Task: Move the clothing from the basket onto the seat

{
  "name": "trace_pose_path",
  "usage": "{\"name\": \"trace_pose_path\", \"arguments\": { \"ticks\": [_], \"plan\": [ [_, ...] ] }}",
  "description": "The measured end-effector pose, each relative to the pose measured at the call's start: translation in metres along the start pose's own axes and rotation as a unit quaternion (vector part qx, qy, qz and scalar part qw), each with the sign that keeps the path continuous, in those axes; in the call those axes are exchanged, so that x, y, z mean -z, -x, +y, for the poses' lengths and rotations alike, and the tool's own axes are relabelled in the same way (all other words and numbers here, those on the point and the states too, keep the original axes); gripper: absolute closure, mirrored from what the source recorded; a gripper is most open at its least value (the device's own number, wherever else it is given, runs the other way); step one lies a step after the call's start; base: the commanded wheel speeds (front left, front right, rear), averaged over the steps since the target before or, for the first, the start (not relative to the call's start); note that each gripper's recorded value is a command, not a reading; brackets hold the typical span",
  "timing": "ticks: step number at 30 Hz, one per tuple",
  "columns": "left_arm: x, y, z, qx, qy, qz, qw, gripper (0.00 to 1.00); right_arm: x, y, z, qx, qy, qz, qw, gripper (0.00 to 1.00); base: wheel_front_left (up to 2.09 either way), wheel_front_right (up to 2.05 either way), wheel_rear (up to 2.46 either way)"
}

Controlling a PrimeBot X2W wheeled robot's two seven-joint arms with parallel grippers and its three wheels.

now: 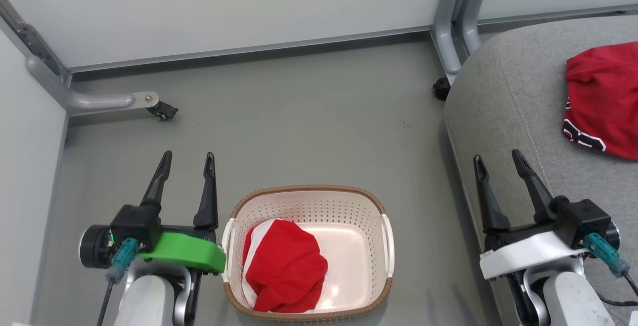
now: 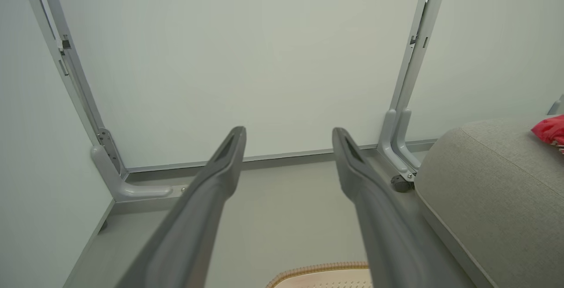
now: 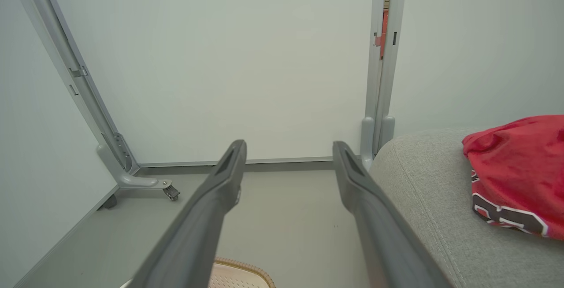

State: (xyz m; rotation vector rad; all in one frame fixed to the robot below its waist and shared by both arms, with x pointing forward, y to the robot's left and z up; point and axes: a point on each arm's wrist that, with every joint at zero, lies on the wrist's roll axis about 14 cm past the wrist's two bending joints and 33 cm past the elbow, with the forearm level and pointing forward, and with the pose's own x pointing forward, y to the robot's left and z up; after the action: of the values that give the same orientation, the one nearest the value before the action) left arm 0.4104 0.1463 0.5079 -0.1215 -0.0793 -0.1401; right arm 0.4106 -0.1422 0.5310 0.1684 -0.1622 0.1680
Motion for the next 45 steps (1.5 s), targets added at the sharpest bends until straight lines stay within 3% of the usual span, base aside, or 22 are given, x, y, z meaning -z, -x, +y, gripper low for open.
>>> {"name": "trace_pose_path", "arguments": {
  "ticks": [12,19,31,45],
  "plan": [
    [0.05,-0.044,-0.03,0.066,-0.012,0.069,0.995,0.0,0.002,-0.029,0.001,-0.012,0.006,-0.01,1.0,0.0,0.0,0.0,0.0],
    [0.11,-0.058,-0.043,0.116,-0.041,0.148,0.981,0.0,0.011,-0.048,-0.007,-0.01,0.012,-0.009,1.0,0.0,0.0,0.0,0.0],
    [0.213,-0.066,-0.066,0.213,-0.086,0.267,0.936,0.0,0.04,-0.066,-0.038,0.016,0.022,0.013,1.0,0.0,0.0,0.0,0.0],
    [0.323,-0.049,-0.078,0.312,-0.137,0.374,0.863,0.0,0.089,-0.081,-0.063,0.028,0.029,0.052,0.998,0.0,0.0,0.0,0.0]
  ]
}}
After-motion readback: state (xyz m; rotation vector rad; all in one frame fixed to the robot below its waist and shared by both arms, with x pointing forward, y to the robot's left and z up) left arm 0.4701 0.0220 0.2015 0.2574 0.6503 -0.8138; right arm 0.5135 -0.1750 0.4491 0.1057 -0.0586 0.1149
